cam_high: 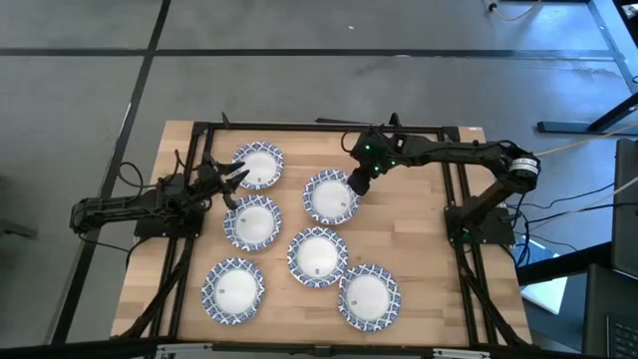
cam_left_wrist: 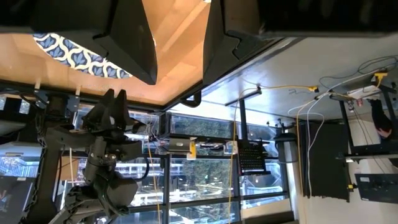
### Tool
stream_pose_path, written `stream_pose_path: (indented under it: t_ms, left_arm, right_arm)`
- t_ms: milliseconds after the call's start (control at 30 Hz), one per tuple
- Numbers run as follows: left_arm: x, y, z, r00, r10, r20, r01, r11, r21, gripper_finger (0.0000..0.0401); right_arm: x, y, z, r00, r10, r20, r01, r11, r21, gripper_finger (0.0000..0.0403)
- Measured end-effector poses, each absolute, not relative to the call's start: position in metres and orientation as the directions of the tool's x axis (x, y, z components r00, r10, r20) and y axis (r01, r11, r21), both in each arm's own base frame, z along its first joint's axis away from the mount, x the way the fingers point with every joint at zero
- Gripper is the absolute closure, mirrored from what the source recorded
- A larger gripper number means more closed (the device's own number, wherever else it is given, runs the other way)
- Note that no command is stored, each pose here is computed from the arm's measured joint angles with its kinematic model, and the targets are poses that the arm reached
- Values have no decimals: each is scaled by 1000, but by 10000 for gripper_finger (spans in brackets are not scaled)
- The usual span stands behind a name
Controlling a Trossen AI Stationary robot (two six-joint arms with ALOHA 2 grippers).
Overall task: Nest bowls inside each other
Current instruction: Stack the bowl on top of the bowl on the table
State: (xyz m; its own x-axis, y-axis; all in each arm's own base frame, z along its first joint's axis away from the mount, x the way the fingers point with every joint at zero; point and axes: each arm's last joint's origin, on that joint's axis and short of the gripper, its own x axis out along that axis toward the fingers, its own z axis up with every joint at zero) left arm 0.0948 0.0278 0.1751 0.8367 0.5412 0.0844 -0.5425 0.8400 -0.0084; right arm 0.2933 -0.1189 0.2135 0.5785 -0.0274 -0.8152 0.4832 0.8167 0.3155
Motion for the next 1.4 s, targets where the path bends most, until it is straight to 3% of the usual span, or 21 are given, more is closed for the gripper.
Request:
stream_pose_path:
  t_ms: [267,633,967,1267,1400]
  left_arm:
    - [95,28,175,837,541,84,-542,840,-9,277]
    - [96,27,175,861,501,83,-489,862,-133,277]
    - [102,28,166,864,503,-14,-502,860,-98,277]
    - [101,28,191,840,494,226,-461,868,-182,277]
    - [101,27,193,835,493,246,-457,869,-189,277]
  right_arm:
    - [286,-120,232,607,-137,-783,489,841,232,206]
    - [241,-102,303,746,-246,-619,423,893,156,202]
    - [224,-95,322,782,-262,-565,407,902,145,202]
    - [218,-92,314,725,-238,-646,417,898,138,202]
    - [214,-86,299,692,-204,-692,407,902,141,202]
